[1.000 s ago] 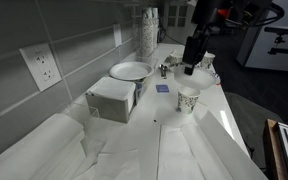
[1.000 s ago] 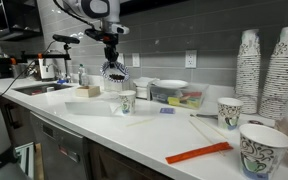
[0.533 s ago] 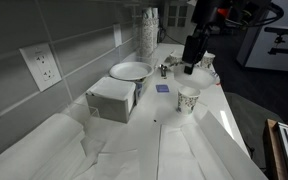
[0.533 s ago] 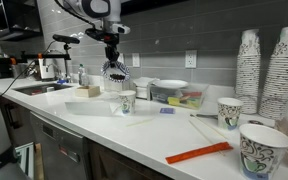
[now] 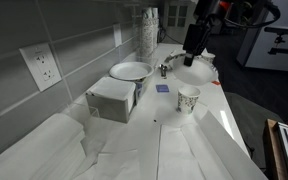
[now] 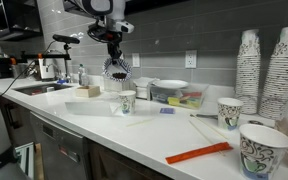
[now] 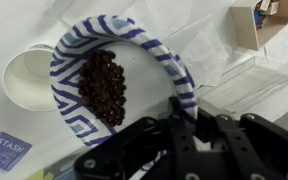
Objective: Place the coffee beans from the bowl in the coffee cup on the left.
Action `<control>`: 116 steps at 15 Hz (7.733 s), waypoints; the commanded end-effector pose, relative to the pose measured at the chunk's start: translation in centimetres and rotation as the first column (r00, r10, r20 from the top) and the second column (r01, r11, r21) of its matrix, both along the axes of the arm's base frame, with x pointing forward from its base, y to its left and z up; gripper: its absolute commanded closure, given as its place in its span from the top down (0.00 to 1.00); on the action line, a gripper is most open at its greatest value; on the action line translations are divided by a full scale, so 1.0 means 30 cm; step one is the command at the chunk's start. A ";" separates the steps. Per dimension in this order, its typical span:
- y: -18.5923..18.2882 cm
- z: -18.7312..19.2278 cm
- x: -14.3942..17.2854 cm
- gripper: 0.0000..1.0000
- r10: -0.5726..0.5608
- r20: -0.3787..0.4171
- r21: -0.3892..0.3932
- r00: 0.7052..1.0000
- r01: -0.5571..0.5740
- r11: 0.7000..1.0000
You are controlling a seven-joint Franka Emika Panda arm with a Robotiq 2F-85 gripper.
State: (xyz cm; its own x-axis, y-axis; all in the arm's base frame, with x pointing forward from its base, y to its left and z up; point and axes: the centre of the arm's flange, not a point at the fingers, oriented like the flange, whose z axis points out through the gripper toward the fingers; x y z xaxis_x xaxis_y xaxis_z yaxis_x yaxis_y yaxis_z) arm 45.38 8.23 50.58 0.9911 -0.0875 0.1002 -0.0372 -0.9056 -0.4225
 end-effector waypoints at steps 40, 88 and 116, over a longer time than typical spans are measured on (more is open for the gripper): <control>-0.339 -0.232 -0.051 0.02 -0.114 0.119 0.404 0.986 0.057 0.913; -0.476 -0.259 -0.086 0.02 -0.177 0.152 0.674 0.972 0.029 0.738; -0.402 -0.046 -0.040 0.02 -0.108 0.127 -0.041 0.986 0.114 0.993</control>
